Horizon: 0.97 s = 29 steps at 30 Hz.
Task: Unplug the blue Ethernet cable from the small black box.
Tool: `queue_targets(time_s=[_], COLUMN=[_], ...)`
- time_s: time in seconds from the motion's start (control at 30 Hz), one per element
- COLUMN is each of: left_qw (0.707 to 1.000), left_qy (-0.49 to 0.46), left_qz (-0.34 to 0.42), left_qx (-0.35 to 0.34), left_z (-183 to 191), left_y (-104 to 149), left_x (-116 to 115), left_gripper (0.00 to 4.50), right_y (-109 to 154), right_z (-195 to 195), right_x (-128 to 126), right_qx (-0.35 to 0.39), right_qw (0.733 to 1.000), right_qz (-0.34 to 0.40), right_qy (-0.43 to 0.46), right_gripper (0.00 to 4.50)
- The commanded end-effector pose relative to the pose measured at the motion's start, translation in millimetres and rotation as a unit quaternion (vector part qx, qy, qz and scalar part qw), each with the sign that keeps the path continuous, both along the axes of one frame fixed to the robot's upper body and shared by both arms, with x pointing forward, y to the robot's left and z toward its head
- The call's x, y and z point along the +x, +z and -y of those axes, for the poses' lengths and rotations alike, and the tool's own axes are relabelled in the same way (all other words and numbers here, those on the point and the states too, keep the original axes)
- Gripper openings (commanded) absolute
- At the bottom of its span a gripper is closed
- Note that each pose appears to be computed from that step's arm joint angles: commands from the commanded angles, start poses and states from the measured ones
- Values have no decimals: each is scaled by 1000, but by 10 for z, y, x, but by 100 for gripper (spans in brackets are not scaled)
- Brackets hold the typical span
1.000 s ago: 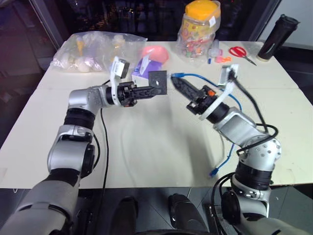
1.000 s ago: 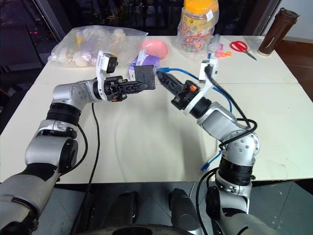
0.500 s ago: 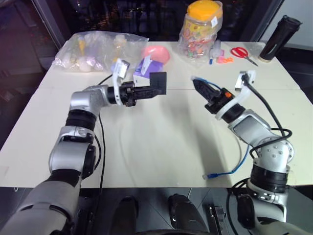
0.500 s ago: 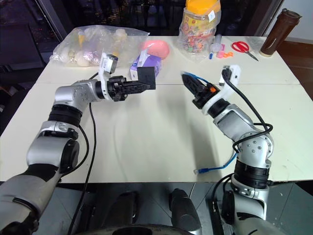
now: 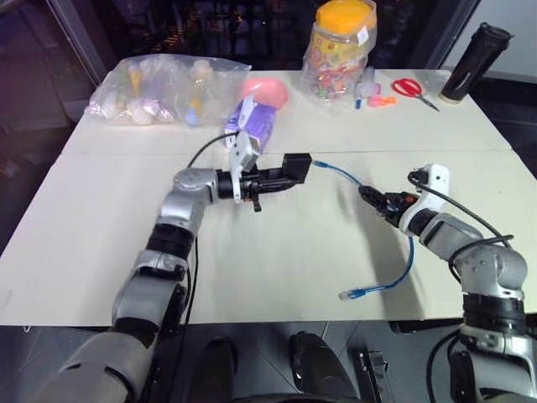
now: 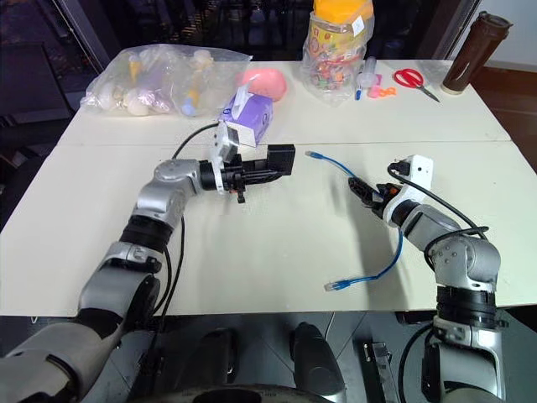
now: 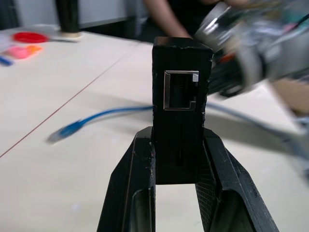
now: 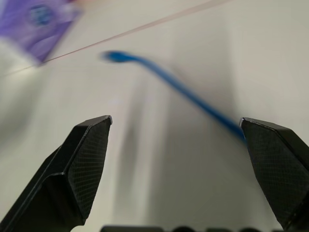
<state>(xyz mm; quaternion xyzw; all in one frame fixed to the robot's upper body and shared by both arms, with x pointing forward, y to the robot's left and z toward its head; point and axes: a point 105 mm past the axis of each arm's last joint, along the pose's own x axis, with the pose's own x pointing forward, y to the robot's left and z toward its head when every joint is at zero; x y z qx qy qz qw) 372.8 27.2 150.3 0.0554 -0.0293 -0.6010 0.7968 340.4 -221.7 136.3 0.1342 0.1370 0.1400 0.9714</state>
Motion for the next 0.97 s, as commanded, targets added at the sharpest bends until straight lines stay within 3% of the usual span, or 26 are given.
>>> queue_targets(time_s=[0.03,0.13,0.2,0.43,0.5,0.7,0.8,0.97], left_qw=[999,996,994,994,995,993,992,990], left_qy=[16,76,98,96,86,90,111,125], left_qz=[41,45,52,46,48,48,19,-68], left_qx=[18,25,23,23,35,54,57,20], left_z=[124,115,107,42,-18,-570,-854,-970], left_y=[-268,-451,-477,-526,-528,-225,-97,9], left_x=[-79,34,87,96,71,-50,-192,-511], left_gripper=[49,49,153,435,443,443,443,443], right_y=[415,457,450,450,415,368,318,104], right_z=[-224,-328,-348,-313,-278,-218,-313,-196], right_x=[-232,-364,-390,-409,-425,-630,-857,-998], right_qx=[-42,-89,-100,-103,-106,-128,-150,-181], right_qw=[994,988,987,988,989,985,977,975], right_qz=[79,87,86,85,79,78,82,73], right_qy=[64,87,89,75,71,85,131,109], right_gripper=[442,442,450,450,450,450,450,450])
